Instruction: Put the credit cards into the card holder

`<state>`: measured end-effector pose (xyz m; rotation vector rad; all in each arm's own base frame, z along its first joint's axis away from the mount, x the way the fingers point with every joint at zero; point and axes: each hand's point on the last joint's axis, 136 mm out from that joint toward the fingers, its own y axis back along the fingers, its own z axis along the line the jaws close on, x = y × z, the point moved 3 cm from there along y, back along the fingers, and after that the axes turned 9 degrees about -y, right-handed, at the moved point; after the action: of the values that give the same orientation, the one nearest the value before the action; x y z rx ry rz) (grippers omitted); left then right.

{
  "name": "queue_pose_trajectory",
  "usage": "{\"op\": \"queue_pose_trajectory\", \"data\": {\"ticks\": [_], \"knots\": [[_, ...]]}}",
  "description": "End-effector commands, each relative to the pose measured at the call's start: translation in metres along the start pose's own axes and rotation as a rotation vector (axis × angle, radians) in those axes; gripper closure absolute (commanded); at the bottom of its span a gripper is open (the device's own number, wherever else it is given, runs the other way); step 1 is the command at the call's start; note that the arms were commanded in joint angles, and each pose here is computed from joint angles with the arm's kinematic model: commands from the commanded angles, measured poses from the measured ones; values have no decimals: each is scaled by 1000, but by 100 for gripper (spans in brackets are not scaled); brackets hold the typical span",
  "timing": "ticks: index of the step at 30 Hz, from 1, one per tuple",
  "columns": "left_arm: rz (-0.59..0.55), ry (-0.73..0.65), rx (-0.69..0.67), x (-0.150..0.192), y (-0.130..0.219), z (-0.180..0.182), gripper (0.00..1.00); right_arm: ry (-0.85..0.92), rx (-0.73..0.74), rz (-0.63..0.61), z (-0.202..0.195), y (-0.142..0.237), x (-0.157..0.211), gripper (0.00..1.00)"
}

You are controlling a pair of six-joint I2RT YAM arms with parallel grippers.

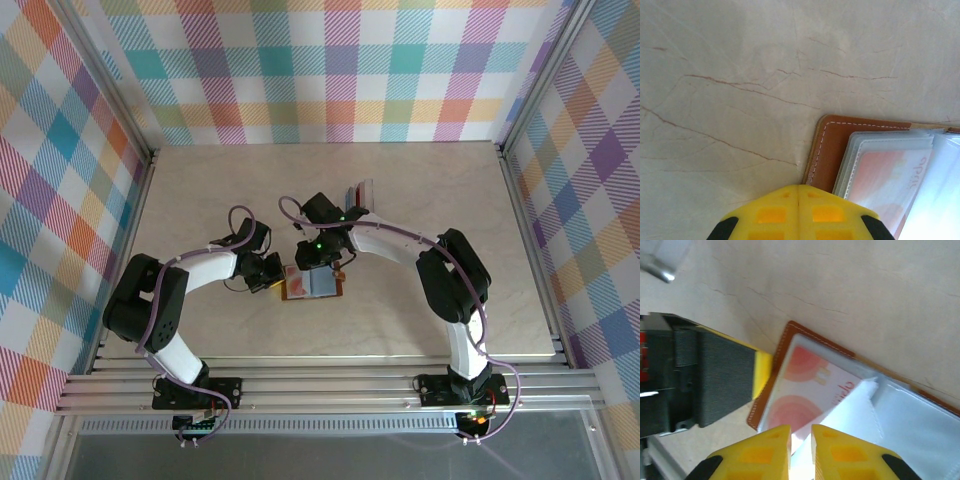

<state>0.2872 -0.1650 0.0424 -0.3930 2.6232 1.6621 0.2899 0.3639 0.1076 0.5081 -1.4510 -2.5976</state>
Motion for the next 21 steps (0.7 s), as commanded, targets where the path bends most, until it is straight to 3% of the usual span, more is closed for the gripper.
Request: {"op": "queue_pose_trajectory", "data": {"ticks": [1,10,21], "knots": [[74,-19,-22,21,-27,3,100,-24,-104,37,13,-6,3,79],[82,-11,-9,21,-26,3,100,-51,-189,103,20,-18,9,60],[70,18,18,18,-19,6,100,-15,-306,99,37,-4,10,47]]}}
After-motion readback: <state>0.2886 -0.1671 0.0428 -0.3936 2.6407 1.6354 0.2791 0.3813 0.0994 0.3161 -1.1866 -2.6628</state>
